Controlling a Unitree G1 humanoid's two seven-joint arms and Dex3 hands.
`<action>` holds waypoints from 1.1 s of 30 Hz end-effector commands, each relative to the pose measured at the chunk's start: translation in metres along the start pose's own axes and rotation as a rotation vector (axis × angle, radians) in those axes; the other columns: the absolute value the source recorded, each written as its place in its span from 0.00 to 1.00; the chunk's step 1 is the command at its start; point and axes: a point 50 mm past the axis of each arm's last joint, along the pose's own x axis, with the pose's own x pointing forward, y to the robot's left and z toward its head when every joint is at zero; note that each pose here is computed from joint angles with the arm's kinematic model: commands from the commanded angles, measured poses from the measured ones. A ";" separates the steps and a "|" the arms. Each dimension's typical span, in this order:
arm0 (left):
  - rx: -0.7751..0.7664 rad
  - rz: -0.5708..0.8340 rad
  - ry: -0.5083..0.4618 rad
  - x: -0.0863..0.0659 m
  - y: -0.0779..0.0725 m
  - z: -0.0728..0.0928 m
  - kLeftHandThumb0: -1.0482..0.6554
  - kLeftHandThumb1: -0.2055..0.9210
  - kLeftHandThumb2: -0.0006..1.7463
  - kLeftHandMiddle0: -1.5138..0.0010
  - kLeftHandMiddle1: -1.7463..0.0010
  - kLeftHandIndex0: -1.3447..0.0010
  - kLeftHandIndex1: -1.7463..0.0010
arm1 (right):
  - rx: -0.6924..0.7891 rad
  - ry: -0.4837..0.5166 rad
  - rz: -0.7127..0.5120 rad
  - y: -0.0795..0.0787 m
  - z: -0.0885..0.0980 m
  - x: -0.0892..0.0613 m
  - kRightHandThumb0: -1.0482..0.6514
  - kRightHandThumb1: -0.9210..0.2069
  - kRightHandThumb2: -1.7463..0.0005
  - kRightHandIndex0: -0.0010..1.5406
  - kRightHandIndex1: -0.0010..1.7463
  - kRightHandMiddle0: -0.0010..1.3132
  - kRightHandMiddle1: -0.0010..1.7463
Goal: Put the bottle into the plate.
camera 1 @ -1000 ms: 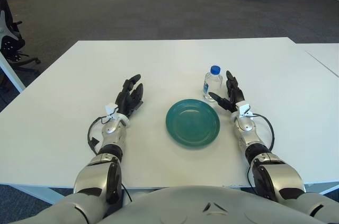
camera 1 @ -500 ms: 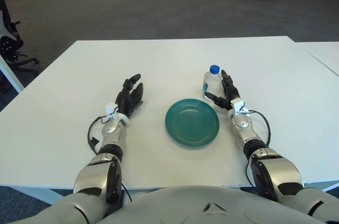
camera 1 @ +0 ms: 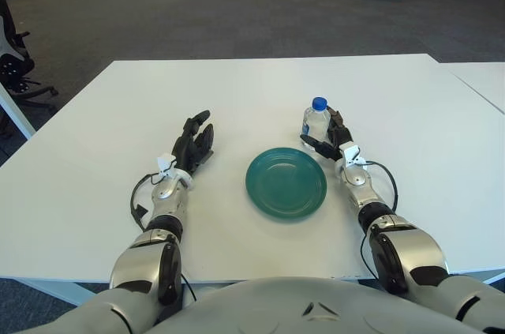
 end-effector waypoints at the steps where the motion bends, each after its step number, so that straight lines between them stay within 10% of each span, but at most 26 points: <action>1: -0.032 0.002 0.069 -0.011 -0.003 -0.016 0.32 1.00 0.35 0.74 1.00 1.00 0.60 | -0.013 0.035 0.003 0.002 -0.002 0.002 0.20 0.15 1.00 0.21 0.06 0.00 0.38; 21: -0.041 0.003 0.066 -0.011 -0.004 -0.016 0.31 1.00 0.35 0.73 1.00 1.00 0.58 | -0.085 0.050 -0.017 0.012 0.010 0.015 0.36 0.21 0.99 0.10 0.72 0.00 0.69; 27: -0.043 0.006 0.065 -0.011 -0.004 -0.016 0.31 1.00 0.35 0.73 1.00 1.00 0.58 | -0.138 0.053 -0.024 0.015 0.013 0.018 0.38 0.50 0.61 0.28 0.94 0.00 0.91; 33: -0.037 0.005 0.062 -0.011 -0.004 -0.016 0.30 1.00 0.35 0.73 1.00 1.00 0.57 | -0.177 0.055 -0.045 0.016 0.015 0.020 0.37 0.50 0.59 0.45 0.99 0.26 0.99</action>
